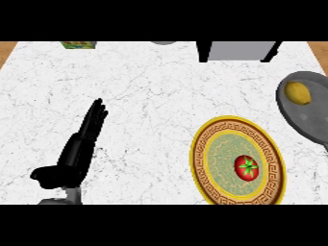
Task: Pick the lemon from the plate and place it in the pan
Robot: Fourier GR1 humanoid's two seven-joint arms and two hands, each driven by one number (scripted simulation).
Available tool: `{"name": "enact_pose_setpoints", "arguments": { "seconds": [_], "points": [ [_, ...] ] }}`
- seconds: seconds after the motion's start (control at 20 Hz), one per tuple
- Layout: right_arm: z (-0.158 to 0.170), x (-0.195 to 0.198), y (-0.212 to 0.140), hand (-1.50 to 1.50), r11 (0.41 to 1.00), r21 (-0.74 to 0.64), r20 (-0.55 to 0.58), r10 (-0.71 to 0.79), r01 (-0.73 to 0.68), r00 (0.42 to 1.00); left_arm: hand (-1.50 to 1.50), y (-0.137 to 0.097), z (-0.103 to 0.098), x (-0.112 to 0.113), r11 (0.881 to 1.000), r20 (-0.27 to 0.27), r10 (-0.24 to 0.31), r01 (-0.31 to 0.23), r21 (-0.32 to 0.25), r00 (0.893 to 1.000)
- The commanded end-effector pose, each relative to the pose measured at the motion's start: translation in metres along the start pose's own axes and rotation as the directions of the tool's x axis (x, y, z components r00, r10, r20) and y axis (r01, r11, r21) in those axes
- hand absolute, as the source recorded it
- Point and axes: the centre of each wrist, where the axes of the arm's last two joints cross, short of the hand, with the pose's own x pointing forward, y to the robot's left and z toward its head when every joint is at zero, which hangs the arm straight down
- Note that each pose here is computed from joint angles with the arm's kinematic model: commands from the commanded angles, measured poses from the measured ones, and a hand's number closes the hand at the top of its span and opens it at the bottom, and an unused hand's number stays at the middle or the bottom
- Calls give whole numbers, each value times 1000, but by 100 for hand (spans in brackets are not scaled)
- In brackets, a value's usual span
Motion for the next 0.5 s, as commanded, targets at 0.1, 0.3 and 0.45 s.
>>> {"name": "enact_pose_setpoints", "arguments": {
  "seconds": [0.1, 0.3, 0.45],
  "points": [
    [29, -4, 4, -150, 1000, 27, 11, 15, -16, 1000, 0, 10, -13, 6, 1000, 1, -23, 23, -1, 1000],
    [50, -10, 5, -150, 998, 54, -11, 32, -32, 999, 0, -10, 1, -5, 1000, -9, -10, 10, -6, 1000],
    [48, -6, -5, -150, 998, 31, -7, 57, -56, 998, 0, 10, -3, -5, 1000, 3, -11, 11, 2, 1000]
  ]
}}
